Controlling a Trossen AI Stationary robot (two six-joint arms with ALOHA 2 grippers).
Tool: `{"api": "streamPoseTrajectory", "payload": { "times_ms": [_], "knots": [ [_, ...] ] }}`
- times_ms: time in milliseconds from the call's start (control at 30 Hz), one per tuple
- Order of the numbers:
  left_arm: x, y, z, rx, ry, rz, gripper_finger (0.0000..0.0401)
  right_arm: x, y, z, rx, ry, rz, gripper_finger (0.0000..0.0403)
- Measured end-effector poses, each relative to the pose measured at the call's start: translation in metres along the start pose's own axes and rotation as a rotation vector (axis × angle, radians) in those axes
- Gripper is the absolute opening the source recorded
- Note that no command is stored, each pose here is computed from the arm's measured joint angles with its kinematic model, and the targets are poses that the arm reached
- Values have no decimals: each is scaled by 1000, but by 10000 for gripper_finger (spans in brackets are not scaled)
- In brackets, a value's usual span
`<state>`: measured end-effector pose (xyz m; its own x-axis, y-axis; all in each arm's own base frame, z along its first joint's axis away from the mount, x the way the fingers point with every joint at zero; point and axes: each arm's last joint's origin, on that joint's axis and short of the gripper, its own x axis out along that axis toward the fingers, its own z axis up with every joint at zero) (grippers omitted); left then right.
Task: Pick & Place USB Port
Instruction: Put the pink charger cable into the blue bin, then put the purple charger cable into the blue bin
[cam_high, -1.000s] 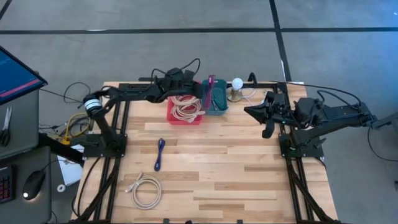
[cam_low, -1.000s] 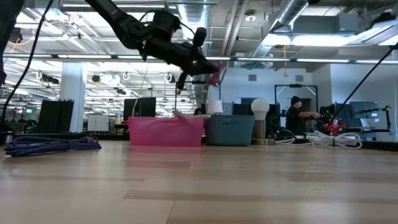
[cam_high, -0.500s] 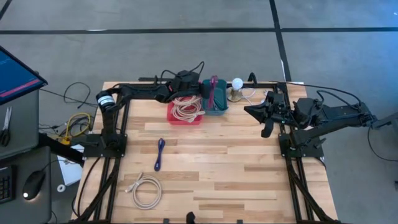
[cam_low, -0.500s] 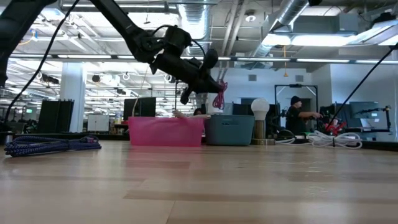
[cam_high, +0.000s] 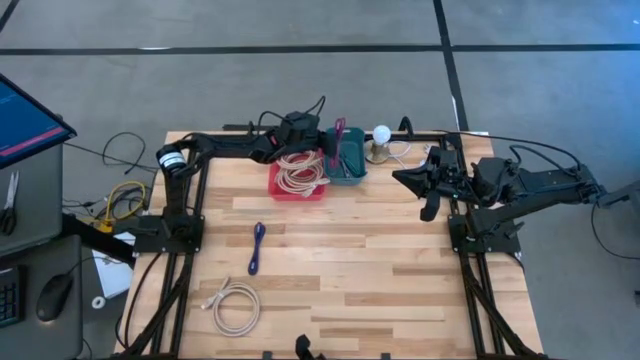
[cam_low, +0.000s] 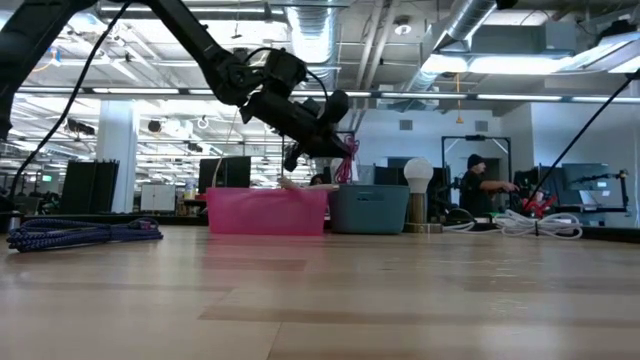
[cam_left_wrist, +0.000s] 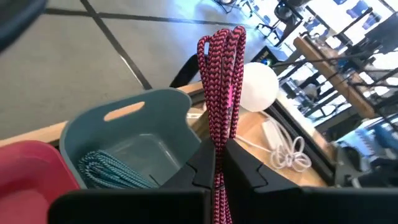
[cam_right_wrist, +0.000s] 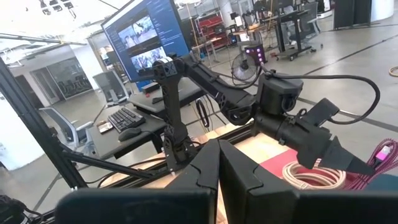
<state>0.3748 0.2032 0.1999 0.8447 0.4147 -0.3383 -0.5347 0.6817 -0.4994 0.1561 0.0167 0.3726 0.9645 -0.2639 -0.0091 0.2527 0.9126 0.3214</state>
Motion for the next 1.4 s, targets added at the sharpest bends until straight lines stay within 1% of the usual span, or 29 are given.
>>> {"api": "streamPoseTrajectory", "payload": {
  "times_ms": [133, 300, 467, 633, 733, 967, 1033, 1100, 1167, 1233, 1367, 1400],
  "knots": [
    [2, -1, -2, 19, -5, 11, 11, 0, 0, 0, 1, 0, 0, 0],
    [7, 5, -13, -17, 43, 13, 22, 0, 0, 0, 2, 0, 0, 0],
    [11, 4, -22, -32, 80, 4, 26, 0, 0, 0, 1, 0, 0, 0],
    [10, 4, -21, -33, 74, 8, 25, 0, 0, 0, 1, 0, 0, 0],
    [10, 4, -19, -33, 66, 9, 39, 0, 0, 0, 1, 0, 0, 0],
    [8, 2, -17, -34, 71, -6, 90, 0, 0, 0, 2, 0, 1, 0],
    [5, 1, -11, -34, 56, -18, 94, 0, 0, 0, 1, 0, 1, 0],
    [-1, -3, -2, -11, 27, -33, 95, 0, 0, 0, 1, 0, 1, 0],
    [-10, -8, 9, 28, 1, -59, 92, 0, 0, 0, 1, 0, 1, 0],
    [-23, -18, 24, 81, -25, -117, 86, 0, 0, 0, 1, 0, 1, 0],
    [-65, -49, 55, 221, -58, -346, 69, -3, -1, 1, 5, -7, 5, 0],
    [-76, -56, 60, 245, -50, -385, 64, -4, -1, 2, 7, -12, 6, 0]
  ]
}}
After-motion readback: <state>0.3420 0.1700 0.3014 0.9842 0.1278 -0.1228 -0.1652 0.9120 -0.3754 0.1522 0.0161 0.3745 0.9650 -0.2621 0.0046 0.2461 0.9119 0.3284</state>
